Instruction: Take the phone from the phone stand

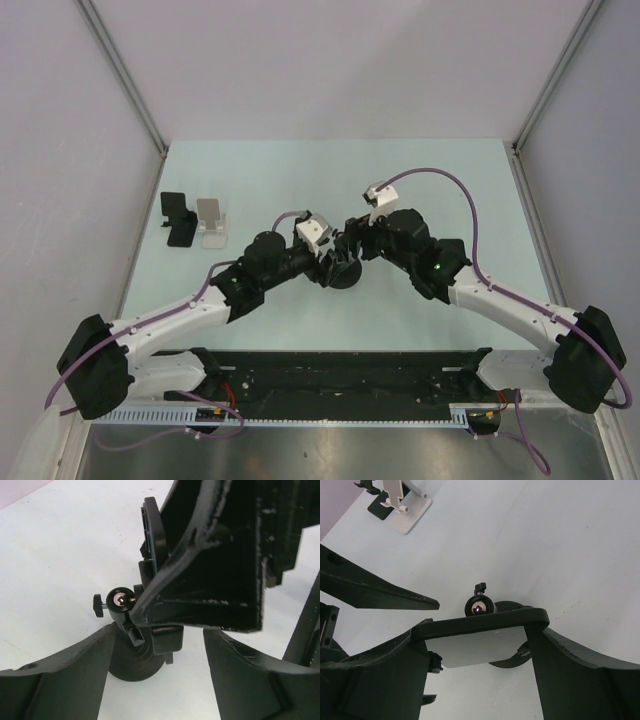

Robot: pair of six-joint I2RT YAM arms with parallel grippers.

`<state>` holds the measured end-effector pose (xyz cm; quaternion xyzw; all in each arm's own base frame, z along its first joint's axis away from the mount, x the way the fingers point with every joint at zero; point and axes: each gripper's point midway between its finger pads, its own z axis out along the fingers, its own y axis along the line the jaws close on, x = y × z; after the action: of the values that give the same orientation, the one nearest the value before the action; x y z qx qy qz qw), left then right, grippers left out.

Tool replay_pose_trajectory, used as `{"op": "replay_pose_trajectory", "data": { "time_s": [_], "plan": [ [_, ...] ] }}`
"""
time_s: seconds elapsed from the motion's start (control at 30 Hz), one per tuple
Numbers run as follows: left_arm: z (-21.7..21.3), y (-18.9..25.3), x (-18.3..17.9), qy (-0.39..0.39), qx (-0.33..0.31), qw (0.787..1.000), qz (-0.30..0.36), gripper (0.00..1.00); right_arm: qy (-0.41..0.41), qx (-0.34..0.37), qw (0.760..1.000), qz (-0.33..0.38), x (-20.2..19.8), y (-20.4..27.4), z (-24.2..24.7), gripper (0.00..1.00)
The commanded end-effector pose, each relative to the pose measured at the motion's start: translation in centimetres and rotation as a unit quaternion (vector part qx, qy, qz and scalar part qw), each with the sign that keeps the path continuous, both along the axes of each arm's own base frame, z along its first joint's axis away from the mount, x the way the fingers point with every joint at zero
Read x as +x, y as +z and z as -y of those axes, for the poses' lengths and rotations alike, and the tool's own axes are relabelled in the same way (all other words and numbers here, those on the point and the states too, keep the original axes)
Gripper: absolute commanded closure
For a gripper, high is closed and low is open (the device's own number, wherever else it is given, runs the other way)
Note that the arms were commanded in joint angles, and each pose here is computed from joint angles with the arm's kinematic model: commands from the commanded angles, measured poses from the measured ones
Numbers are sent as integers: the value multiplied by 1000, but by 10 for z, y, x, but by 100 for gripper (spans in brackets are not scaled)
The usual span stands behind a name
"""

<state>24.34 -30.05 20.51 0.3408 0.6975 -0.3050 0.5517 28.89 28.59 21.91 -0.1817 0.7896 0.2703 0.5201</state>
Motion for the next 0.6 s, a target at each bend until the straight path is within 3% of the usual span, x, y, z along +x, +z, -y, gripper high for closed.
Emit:
{"op": "replay_pose_trajectory", "data": {
  "time_s": [0.0, 0.07, 0.17, 0.2, 0.27, 0.3, 0.4, 0.57],
  "plan": [
    [7, 27, 16, 20, -5, 999, 46, 26, -5, 62, 996, 64, 1, 56, -6, 100],
    [8, 25, 17, 22, -1, 999, 45, 30, -4, 64, 996, 63, 0, 57, -7, 100],
    [10, 20, 15, 20, 5, 999, 44, 47, -9, 65, 996, 62, 0, 58, -6, 100],
    [9, 15, 14, 20, 10, 999, 41, 57, -9, 65, 996, 62, 0, 58, -5, 100],
    [6, 14, 14, 25, 11, 999, 42, 67, -10, 67, 996, 65, -1, 60, -5, 100],
    [5, 11, 13, 27, 12, 999, 40, 81, -9, 68, 995, 66, -1, 62, -3, 100],
    [-1, 11, 13, 38, 10, 998, 39, 99, -10, 64, 996, 65, -1, 61, 0, 100],
    [-1, 11, 12, 37, 3, 999, 32, 100, 3, 56, 996, 63, -3, 59, 3, 100]
  ]
}}
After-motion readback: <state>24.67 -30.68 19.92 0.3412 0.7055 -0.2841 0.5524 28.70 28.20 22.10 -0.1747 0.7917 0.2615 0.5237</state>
